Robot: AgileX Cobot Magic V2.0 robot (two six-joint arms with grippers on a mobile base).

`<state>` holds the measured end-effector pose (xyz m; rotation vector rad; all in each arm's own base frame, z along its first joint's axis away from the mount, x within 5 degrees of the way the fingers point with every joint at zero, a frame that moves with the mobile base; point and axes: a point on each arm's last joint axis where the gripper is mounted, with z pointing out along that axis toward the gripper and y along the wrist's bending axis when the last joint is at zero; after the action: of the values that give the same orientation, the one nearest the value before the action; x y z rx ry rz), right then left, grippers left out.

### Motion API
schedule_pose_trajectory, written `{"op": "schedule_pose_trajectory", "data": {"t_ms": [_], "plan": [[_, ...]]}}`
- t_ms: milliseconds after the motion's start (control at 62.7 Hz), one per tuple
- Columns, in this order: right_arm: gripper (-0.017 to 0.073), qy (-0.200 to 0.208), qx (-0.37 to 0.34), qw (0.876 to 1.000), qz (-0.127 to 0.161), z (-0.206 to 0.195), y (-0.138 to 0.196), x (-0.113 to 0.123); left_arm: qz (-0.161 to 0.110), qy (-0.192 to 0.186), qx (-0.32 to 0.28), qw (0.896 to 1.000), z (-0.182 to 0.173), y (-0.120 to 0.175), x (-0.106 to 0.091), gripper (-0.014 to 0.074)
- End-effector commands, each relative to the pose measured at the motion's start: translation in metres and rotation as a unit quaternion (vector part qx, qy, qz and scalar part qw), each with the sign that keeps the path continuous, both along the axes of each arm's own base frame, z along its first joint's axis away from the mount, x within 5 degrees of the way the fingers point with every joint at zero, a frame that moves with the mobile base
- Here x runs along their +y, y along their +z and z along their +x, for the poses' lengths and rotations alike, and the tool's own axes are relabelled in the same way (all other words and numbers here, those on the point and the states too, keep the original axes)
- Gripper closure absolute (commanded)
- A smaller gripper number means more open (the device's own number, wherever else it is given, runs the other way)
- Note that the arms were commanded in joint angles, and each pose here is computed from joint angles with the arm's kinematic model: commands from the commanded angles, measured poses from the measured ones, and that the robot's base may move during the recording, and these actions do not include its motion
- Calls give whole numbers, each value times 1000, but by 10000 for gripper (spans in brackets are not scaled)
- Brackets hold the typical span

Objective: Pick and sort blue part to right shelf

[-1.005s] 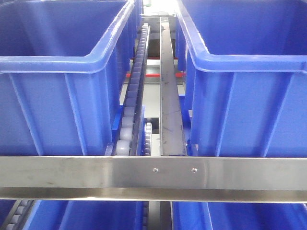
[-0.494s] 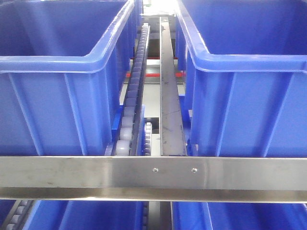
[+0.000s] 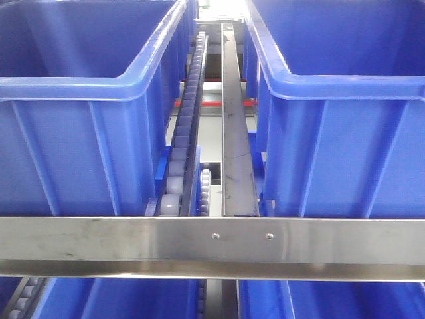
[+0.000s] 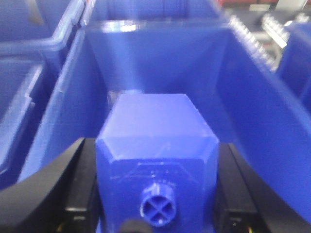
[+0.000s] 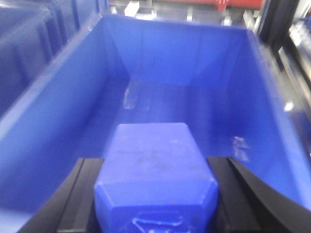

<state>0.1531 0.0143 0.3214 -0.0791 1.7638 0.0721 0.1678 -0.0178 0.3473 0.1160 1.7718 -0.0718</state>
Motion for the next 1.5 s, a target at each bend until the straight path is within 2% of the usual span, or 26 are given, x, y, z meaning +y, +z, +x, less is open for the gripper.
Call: {"op": "schedule_pose_trajectory", "data": {"t_ms": [0,80,271,351,431,542,622,702,941,1053,1132,1276,1356,1483], "plan": [[187,-7,-70,997,2,25,18,0,-9,7,-57,998,25,21,-1,261],[187,-9,-74,997,2,46,10,2,-7,10,-44,999,51,15,-3,261],[182,-14,-61,998,8,77,-10,3,-3,10,-1,1000,83,0,-6,256],[147,-26,-43,998,29,83,-18,2,-2,10,6,1000,88,-4,-7,255],[71,-33,-37,998,42,86,-21,2,-2,10,12,1000,89,-6,-7,247],[11,-33,-37,998,42,86,-22,2,-2,10,12,1000,89,-6,-7,156],[0,-33,-37,998,42,86,-21,2,-2,10,12,1000,89,-6,-7,57],[-2,-33,-37,998,42,86,-21,2,-2,10,12,1000,89,-6,-7,-6],[-2,-31,-61,997,45,84,-5,2,-1,7,26,1000,84,-6,-7,-10],[11,-30,-76,996,46,77,4,1,-2,6,17,1000,74,3,-6,41],[78,-29,-85,995,47,71,9,1,-4,6,0,1000,66,11,-6,143],[356,-28,-117,991,50,60,22,0,-12,6,-29,1000,52,25,-4,385],[514,-29,-142,988,53,55,29,-1,-13,6,-39,999,46,29,-4,480],[503,-27,-148,987,54,46,34,-1,-13,5,-41,999,39,33,-3,470]]}}
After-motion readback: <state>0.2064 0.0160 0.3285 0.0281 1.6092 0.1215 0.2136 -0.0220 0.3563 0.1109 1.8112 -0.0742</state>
